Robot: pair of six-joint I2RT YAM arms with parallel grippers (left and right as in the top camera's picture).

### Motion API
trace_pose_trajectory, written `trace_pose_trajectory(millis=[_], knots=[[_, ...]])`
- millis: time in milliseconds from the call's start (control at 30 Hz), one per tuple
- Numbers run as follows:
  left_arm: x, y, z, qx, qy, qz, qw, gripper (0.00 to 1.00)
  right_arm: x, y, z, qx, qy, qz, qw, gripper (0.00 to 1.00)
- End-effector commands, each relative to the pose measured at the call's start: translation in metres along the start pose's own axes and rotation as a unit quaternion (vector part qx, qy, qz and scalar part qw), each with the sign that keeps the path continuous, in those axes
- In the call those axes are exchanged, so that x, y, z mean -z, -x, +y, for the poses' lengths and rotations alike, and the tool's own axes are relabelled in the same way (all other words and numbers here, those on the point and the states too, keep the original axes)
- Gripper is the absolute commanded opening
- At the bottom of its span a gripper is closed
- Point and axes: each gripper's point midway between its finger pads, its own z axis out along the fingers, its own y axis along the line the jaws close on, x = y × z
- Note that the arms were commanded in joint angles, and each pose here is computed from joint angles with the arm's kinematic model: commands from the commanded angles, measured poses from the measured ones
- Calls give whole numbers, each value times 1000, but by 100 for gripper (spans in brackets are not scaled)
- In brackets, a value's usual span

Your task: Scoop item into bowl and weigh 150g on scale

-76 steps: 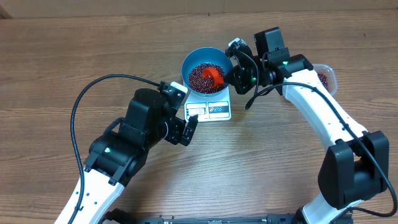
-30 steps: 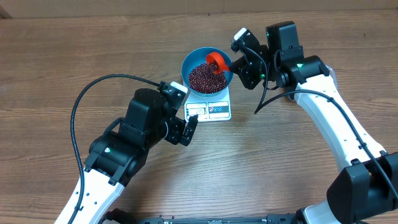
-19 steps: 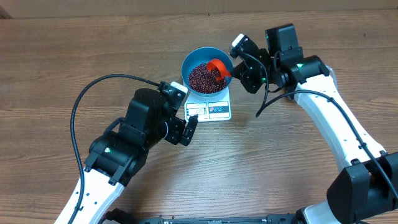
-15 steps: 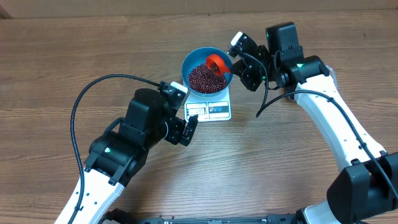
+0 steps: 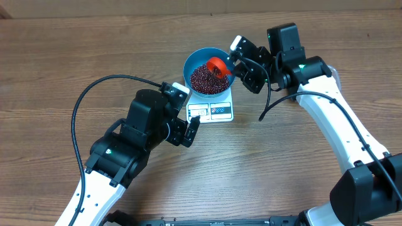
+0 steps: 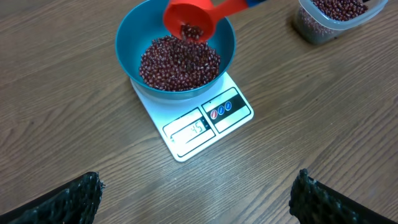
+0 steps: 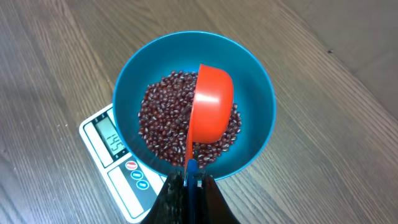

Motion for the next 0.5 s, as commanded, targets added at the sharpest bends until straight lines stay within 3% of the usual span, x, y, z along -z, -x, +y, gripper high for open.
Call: trace_pose_trajectory(millis=[0,333,467], knots=[[-1,-1,0,7,-4,2,1000,99,15,30,-5,40,-21,-45,998,3],[-1,0,0,7,-3,1,1000,100,14,25,0,33,-11,-35,999,4],[-1,-1,0,7,-4,2,1000,100,14,23,1,-20,-7,-32,999,3]])
